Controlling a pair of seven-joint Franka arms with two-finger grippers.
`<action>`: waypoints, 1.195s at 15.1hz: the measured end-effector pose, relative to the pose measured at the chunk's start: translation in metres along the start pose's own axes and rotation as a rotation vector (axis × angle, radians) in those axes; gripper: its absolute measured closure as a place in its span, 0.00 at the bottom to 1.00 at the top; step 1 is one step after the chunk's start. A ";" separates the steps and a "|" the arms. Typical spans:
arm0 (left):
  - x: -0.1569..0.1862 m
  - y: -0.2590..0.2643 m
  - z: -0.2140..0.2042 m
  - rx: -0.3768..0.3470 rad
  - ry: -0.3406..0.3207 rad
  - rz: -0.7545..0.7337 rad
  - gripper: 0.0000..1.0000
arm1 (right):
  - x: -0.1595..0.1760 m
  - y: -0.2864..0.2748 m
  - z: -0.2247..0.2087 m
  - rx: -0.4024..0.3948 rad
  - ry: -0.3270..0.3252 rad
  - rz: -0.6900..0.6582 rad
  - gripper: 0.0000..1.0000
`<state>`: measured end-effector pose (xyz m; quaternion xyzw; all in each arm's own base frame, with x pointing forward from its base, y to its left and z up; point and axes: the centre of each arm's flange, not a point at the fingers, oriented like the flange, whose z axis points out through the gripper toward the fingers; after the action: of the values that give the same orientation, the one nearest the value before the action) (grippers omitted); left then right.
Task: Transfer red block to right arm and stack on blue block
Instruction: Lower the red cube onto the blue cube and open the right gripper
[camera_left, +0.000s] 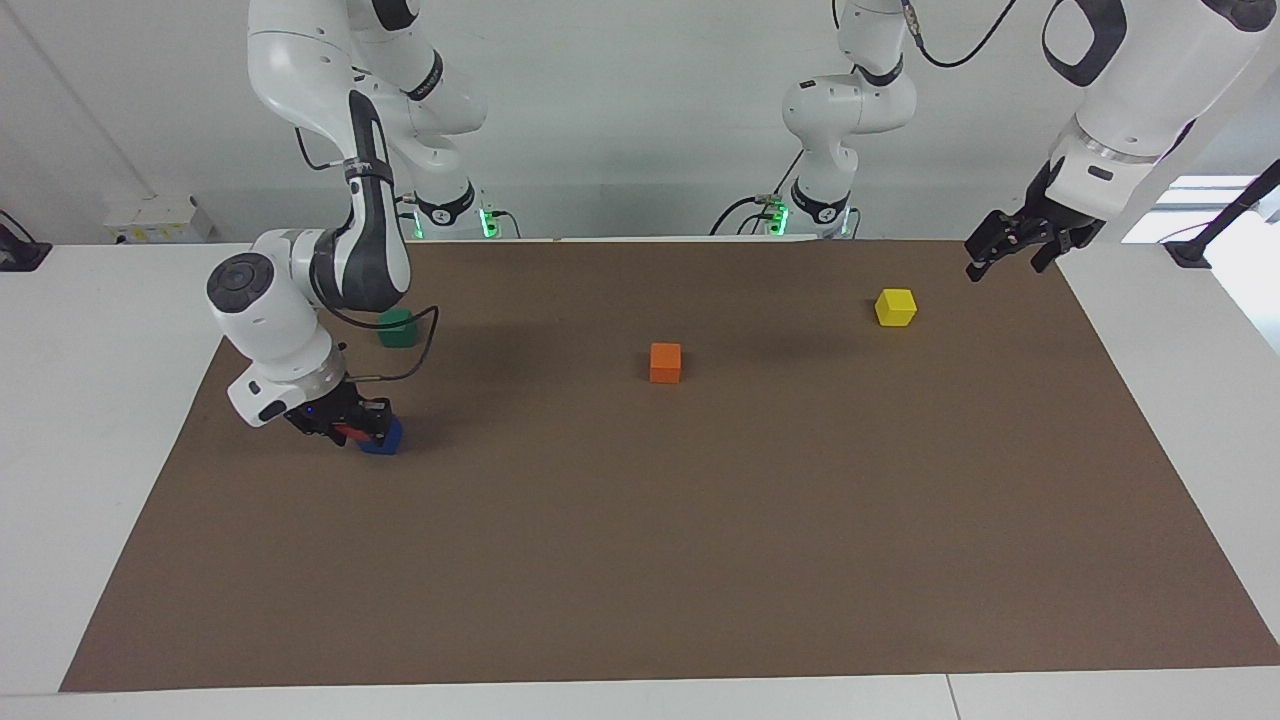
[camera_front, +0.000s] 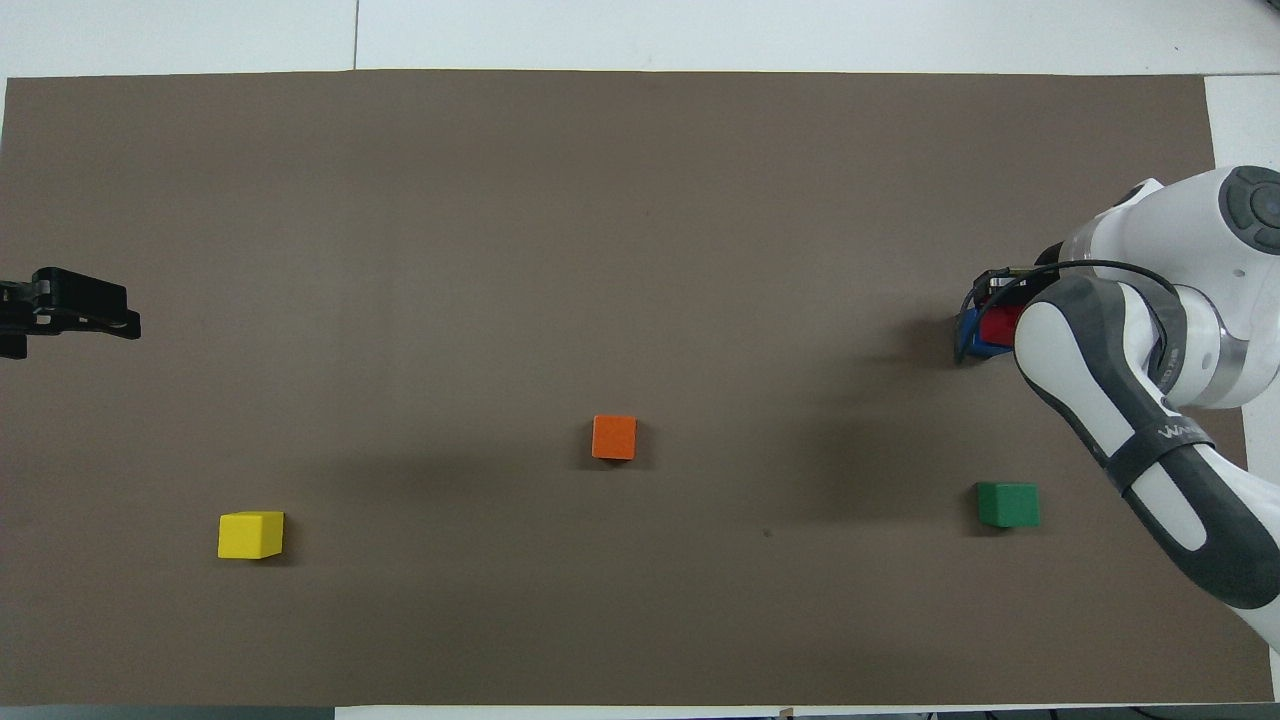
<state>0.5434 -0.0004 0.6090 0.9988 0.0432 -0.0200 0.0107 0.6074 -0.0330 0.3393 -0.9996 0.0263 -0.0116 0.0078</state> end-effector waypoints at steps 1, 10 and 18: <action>0.001 0.000 0.001 0.000 -0.002 0.001 0.00 | 0.000 0.000 0.000 0.000 0.000 0.000 0.43; 0.000 -0.001 -0.006 -0.001 0.012 0.018 0.00 | 0.000 -0.001 0.000 0.000 0.000 0.000 0.43; -0.005 0.010 -0.007 0.041 -0.003 0.050 0.00 | -0.003 -0.005 0.004 0.002 -0.021 0.009 0.00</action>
<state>0.5397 -0.0103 0.6166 0.9996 0.0180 -0.0219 -0.0091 0.6044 -0.0280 0.3354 -0.9995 0.0306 -0.0009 0.0090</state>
